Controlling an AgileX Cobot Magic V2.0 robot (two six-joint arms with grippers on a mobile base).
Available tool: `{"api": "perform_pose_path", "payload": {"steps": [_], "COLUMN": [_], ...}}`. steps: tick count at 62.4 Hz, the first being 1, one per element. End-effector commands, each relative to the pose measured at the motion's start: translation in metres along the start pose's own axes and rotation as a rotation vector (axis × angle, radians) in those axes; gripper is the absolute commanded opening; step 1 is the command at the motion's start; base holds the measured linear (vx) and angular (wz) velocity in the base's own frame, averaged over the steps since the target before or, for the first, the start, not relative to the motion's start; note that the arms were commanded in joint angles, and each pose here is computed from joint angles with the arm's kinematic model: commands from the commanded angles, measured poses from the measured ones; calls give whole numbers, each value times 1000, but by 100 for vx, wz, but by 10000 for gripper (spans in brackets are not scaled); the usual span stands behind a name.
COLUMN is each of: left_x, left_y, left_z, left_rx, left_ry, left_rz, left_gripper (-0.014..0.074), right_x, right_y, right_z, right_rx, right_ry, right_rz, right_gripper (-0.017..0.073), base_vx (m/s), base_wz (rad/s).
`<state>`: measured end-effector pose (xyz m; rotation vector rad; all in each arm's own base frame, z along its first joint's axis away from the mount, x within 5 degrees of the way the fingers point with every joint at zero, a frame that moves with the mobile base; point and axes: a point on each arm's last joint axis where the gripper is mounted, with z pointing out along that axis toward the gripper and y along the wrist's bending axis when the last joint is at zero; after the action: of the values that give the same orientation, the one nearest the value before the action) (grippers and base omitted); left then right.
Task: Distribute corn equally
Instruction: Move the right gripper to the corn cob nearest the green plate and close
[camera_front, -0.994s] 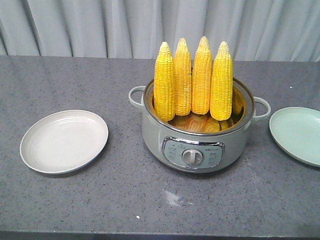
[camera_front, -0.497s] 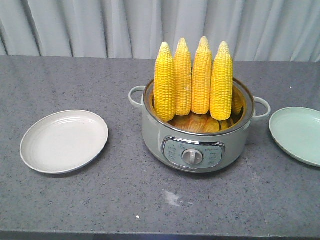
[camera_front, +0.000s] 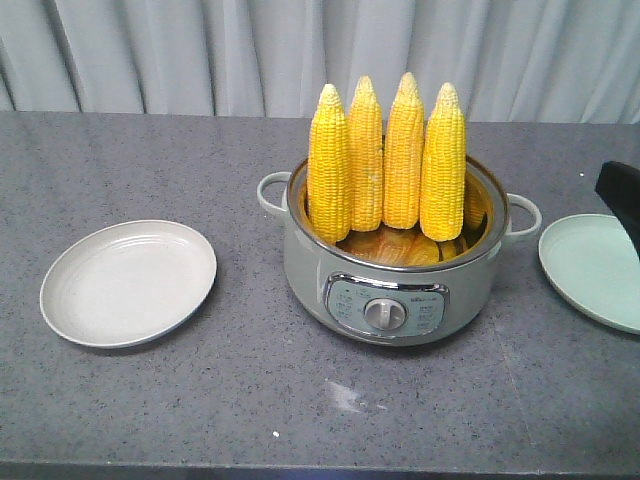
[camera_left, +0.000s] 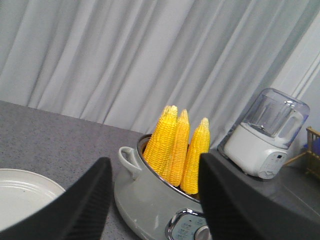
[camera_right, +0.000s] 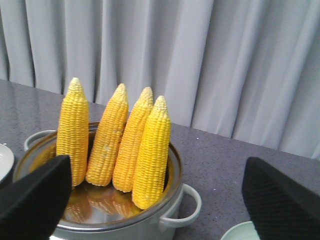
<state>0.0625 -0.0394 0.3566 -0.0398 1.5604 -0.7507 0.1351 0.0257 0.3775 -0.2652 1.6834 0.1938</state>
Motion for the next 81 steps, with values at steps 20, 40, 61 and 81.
{"api": "perform_pose_path", "payload": {"steps": [20,40,61,81], "left_x": [-11,-11,-11,-10], "left_y": [-5,-5,-5,-5], "left_z": [7,7,7,7], "left_rx": [43,45,49,51], "left_ry": [-29,-27,-21,-17], "left_rz": [-52,-53,-52,-52], "left_gripper": [503,503,503,503], "right_x": [-67,-65,-29,-5], "right_y": [-29,-47,-51,-53], "right_z": [92,193,240,262], "right_rx": [-34,-169,-263,-299], "right_ry": [37,177,234,257], "right_rz": [-47,13,58,63], "right_gripper": [694,678,669,656], "base_vx": [0,0,0,0], "base_wz": [0,0,0,0]}}
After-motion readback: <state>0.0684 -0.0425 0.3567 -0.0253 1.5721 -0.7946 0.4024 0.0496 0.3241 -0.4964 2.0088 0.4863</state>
